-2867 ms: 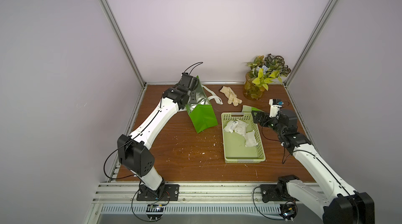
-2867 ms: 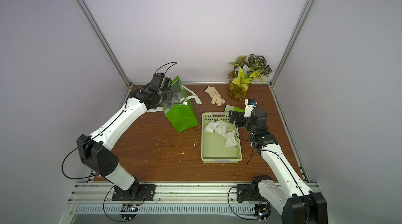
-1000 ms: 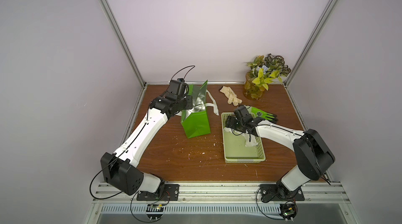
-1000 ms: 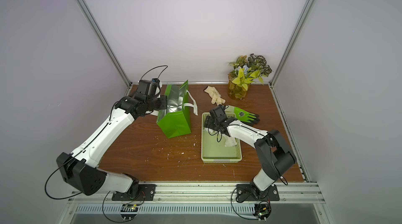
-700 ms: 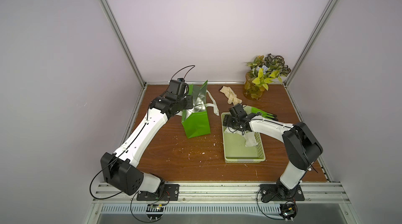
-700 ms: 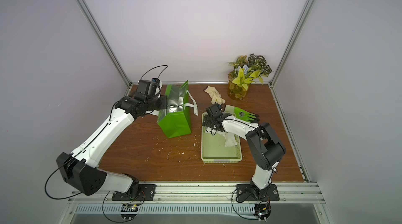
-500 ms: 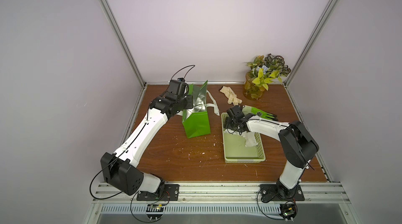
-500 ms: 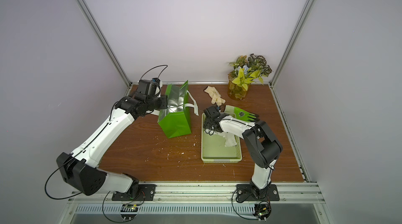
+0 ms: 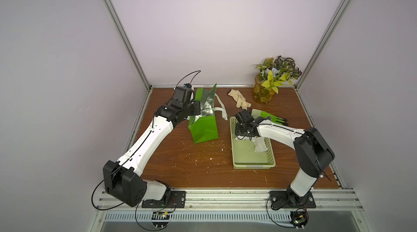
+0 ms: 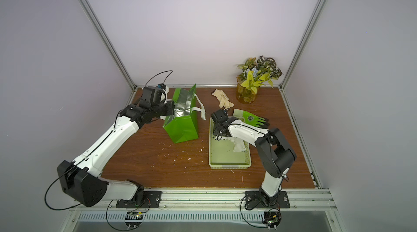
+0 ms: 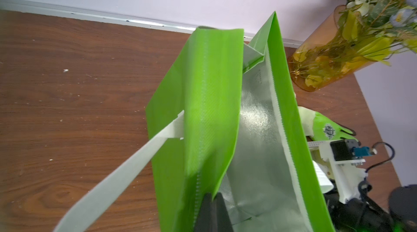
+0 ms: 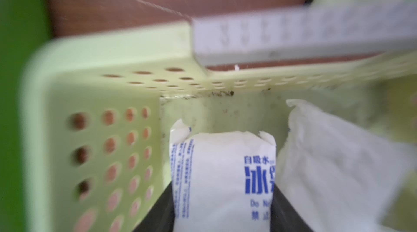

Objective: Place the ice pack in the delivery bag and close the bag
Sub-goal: Pick up the ice pack from the bin.

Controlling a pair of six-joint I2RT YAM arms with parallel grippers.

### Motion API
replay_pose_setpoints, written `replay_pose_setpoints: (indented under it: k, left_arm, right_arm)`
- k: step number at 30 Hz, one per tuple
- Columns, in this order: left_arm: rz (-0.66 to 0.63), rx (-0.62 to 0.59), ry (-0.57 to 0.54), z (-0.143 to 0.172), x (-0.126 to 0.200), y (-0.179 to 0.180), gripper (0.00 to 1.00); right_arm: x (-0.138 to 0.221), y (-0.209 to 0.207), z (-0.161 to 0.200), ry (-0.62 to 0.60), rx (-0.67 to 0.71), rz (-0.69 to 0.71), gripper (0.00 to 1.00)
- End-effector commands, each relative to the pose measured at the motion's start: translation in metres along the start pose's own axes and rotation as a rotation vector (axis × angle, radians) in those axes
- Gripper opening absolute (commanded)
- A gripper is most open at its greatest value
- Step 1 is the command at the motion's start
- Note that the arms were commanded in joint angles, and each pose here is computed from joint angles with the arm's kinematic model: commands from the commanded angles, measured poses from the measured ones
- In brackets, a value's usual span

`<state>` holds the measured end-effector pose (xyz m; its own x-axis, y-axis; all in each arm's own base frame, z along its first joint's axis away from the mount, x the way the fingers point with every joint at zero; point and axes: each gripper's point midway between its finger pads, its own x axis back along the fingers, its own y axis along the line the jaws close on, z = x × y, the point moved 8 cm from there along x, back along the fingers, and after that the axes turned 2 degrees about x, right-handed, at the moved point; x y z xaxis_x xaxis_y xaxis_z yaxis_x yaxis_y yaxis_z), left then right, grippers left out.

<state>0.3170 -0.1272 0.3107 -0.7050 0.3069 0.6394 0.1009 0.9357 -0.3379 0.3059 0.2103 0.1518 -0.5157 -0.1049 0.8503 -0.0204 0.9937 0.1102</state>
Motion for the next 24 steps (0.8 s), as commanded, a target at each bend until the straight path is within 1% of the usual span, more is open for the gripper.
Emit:
replay_pose_setpoints:
  k: [1,3,4,8,12,15,17,21,24]
  left_arm:
    - [0.101,0.056,-0.037,0.000,0.003,-0.002,0.00]
    - [0.120,0.079,-0.060,-0.001,0.006,0.000,0.00]
    - [0.122,0.088,-0.068,-0.002,0.007,0.002,0.00]
    - [0.139,0.120,-0.083,-0.004,0.009,0.008,0.00]
    - [0.148,0.140,-0.088,-0.004,0.008,0.008,0.00]
    - [0.141,0.151,-0.100,-0.006,0.010,0.009,0.00]
    - [0.127,0.158,-0.109,-0.006,0.012,0.011,0.00]
    - [0.091,0.176,-0.123,-0.006,0.014,0.017,0.00]
    - [0.082,0.192,-0.137,-0.006,0.017,0.021,0.00]
  right_arm:
    - [0.078,0.008,-0.048,-0.256,0.040,-0.131,0.17]
    - [0.111,0.016,-0.065,-0.337,0.042,-0.237,0.11]
    - [0.124,0.021,-0.072,-0.359,0.041,-0.282,0.09]
    - [0.168,0.059,-0.102,-0.425,0.065,-0.455,0.09]
    - [0.194,0.104,-0.120,-0.484,0.062,-0.629,0.09]
    - [0.198,0.135,-0.127,-0.500,0.071,-0.714,0.09]
    - [0.198,0.152,-0.131,-0.497,0.078,-0.743,0.09]
    - [0.190,0.175,-0.134,-0.497,0.077,-0.748,0.09]
    - [0.179,0.184,-0.136,-0.483,0.063,-0.746,0.09]
